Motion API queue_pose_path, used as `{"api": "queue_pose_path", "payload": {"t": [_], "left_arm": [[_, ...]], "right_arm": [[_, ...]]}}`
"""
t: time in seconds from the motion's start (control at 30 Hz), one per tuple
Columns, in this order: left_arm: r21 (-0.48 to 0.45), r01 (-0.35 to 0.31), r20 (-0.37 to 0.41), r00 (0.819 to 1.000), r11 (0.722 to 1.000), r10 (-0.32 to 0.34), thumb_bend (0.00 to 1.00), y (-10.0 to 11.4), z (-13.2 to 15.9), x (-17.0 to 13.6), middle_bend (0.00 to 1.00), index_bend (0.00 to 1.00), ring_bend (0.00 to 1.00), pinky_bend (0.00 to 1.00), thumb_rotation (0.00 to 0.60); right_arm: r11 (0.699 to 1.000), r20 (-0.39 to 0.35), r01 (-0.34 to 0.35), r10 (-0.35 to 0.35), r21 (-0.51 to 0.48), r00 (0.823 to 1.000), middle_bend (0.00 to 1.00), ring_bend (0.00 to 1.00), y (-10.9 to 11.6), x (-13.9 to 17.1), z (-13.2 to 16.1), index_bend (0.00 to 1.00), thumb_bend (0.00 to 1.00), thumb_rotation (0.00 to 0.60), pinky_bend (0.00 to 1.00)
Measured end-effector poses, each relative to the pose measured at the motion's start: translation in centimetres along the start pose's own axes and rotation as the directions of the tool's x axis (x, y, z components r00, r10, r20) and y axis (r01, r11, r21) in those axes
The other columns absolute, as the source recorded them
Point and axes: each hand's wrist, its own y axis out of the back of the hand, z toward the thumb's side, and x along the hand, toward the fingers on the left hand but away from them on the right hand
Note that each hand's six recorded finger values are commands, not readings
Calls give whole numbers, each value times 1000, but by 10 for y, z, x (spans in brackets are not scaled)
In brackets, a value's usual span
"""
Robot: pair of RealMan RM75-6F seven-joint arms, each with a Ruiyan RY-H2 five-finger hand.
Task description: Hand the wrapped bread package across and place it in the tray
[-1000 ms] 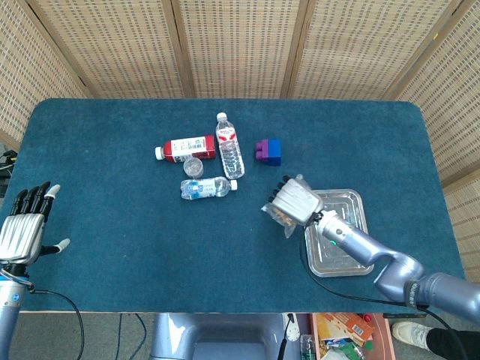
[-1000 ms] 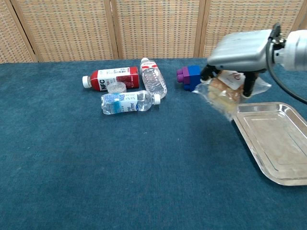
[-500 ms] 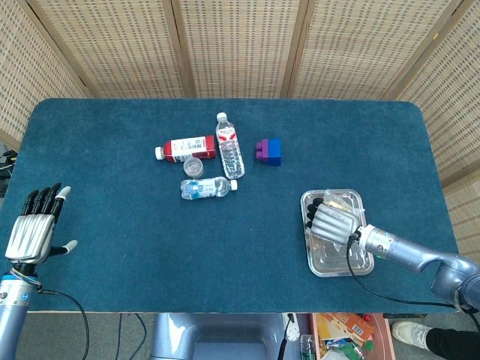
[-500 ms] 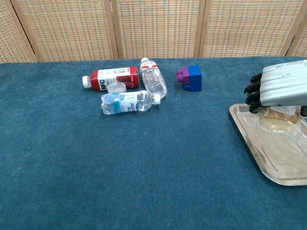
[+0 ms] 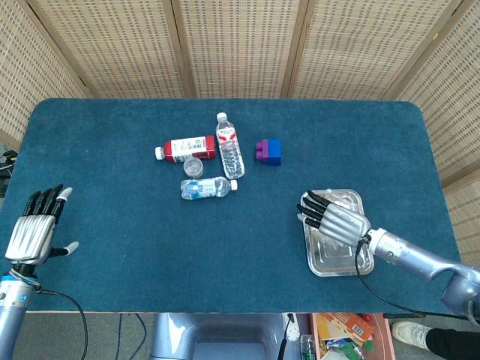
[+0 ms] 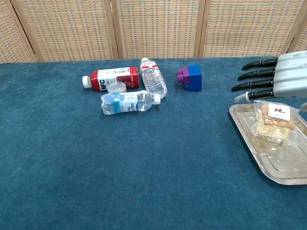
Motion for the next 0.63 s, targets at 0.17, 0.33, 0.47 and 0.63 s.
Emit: {"api": "queue_pose_path", "payload": {"t": [0.17, 0.33, 0.47, 0.63], "left_arm": [[-12, -13, 3, 1000, 1000, 13, 0, 3, -3, -7, 0, 0, 0, 0, 600], [-15, -31, 4, 1000, 999, 31, 0, 5, -5, -16, 0, 0, 0, 0, 600], [-20, -45, 23, 999, 999, 46, 0, 5, -4, -25, 0, 0, 0, 0, 600], [-35, -63, 36, 997, 997, 64, 0, 5, -6, -38, 0, 0, 0, 0, 600]], "right_arm": [[971, 221, 59, -7, -231, 975, 0, 0, 6, 39, -9, 0, 0, 600, 0], [835, 488, 192, 102, -516, 867, 0, 0, -5, 94, -11, 0, 0, 600, 0], [733, 612, 289, 213, -615, 762, 0, 0, -18, 133, 0, 0, 0, 600, 0], [665, 678, 358, 308, -655, 667, 0, 0, -23, 160, 30, 0, 0, 600, 0]]}}
